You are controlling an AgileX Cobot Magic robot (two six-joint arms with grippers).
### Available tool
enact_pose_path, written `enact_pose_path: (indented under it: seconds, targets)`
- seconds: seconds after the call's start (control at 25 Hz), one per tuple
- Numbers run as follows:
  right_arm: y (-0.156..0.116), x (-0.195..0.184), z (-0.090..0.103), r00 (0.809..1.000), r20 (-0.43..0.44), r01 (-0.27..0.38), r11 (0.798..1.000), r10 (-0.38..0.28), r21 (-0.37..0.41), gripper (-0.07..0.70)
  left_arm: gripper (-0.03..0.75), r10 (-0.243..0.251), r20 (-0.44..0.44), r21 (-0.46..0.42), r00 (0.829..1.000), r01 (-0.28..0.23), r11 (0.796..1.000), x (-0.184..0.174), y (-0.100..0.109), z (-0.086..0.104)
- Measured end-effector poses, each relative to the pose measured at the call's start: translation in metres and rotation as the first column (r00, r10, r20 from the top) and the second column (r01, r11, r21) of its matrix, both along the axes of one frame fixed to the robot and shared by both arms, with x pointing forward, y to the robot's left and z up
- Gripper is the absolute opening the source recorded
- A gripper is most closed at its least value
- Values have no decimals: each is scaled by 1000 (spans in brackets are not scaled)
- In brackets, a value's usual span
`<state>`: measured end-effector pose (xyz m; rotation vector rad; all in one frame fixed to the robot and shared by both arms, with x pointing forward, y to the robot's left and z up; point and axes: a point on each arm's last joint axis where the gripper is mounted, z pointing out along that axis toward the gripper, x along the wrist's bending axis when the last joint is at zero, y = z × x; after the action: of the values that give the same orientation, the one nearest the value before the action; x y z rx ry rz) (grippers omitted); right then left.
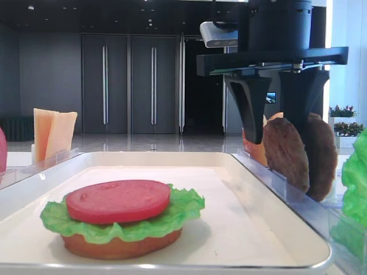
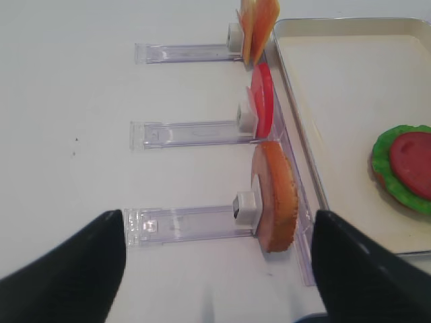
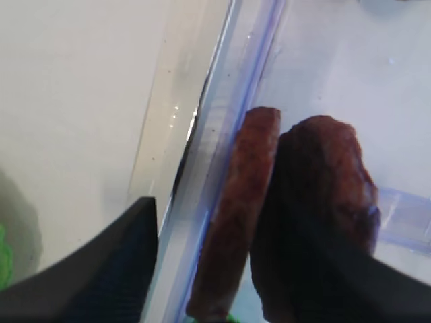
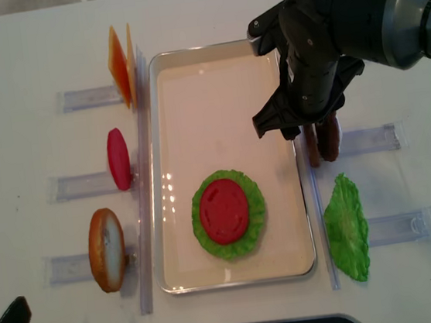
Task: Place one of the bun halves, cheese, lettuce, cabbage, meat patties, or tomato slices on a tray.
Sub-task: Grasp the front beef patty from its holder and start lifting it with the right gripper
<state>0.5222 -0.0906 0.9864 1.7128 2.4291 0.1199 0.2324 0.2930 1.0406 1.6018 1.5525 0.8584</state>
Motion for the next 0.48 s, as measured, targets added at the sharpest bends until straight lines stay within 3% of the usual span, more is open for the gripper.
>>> enact_pose_path:
  seconds: [0.48]
  targets:
    - [-3, 2, -1, 1000, 18, -17, 999, 18, -38, 141, 660, 0, 0, 0, 1000, 0, 1000, 0, 0, 0]
